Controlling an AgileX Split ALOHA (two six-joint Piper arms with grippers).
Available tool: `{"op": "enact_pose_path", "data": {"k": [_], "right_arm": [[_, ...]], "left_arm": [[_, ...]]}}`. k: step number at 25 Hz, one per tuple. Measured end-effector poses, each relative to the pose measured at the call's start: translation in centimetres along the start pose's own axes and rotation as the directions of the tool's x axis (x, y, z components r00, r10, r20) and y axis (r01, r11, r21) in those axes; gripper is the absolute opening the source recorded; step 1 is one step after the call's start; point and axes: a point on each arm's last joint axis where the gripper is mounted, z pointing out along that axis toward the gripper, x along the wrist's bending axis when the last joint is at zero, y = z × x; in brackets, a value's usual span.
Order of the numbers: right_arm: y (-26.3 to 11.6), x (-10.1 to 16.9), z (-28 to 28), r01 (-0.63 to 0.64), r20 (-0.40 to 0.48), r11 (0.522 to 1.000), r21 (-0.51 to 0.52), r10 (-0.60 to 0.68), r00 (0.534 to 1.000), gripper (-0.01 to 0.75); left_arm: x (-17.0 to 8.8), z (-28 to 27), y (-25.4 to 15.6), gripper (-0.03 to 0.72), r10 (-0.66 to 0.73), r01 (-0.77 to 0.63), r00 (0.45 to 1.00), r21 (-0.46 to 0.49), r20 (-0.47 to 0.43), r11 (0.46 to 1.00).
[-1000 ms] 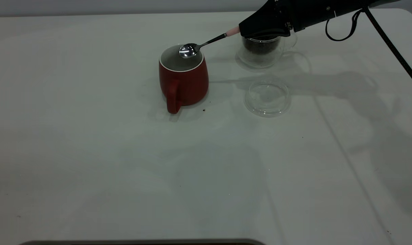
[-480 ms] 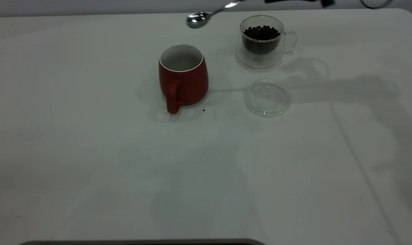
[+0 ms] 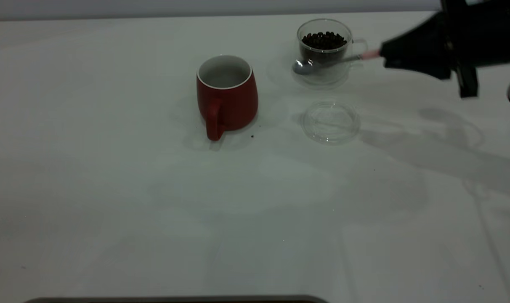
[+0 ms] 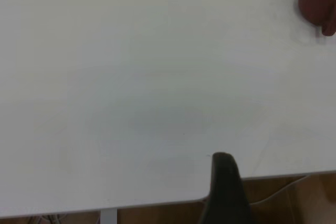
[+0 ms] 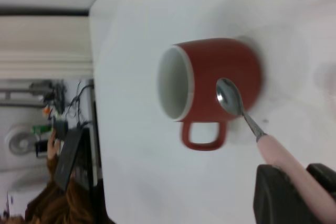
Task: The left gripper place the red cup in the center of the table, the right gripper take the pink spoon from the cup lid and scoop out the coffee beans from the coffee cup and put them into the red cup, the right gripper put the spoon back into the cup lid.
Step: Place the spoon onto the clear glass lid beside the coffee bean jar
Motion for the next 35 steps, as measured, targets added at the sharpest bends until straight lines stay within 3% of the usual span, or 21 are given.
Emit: {"op": "enact_pose_path", "data": {"k": [7,13,23,35], "right_arm": [[-0.5,-4.8,0.0,-0.142,0.047,0.990,-0.017,0.143,0.989,0.110],[0.0,-7.5,1.4,-0.162,0.051,0.987,-0.008,0.162,0.985,0.110],[0.9,-8.7,2.6,-0.151,0.039,0.988,-0.009,0.152,0.988,0.110],[0.0,-8.2,3.9,-0.115,0.031,0.993,0.036,0.114,0.993,0.110]], "left_arm": [[0.0,0.0,0.0,0.588,-0.001,0.001,1.000,0.000,0.000,1.000],[0.0,0.0,0.0,0.588,-0.001,0.001,1.000,0.000,0.000,1.000],[0.0,0.0,0.0,0.588,-0.001,0.001,1.000,0.000,0.000,1.000],[0.0,0.0,0.0,0.588,0.000,0.000,1.000,0.000,0.000,1.000]]}}
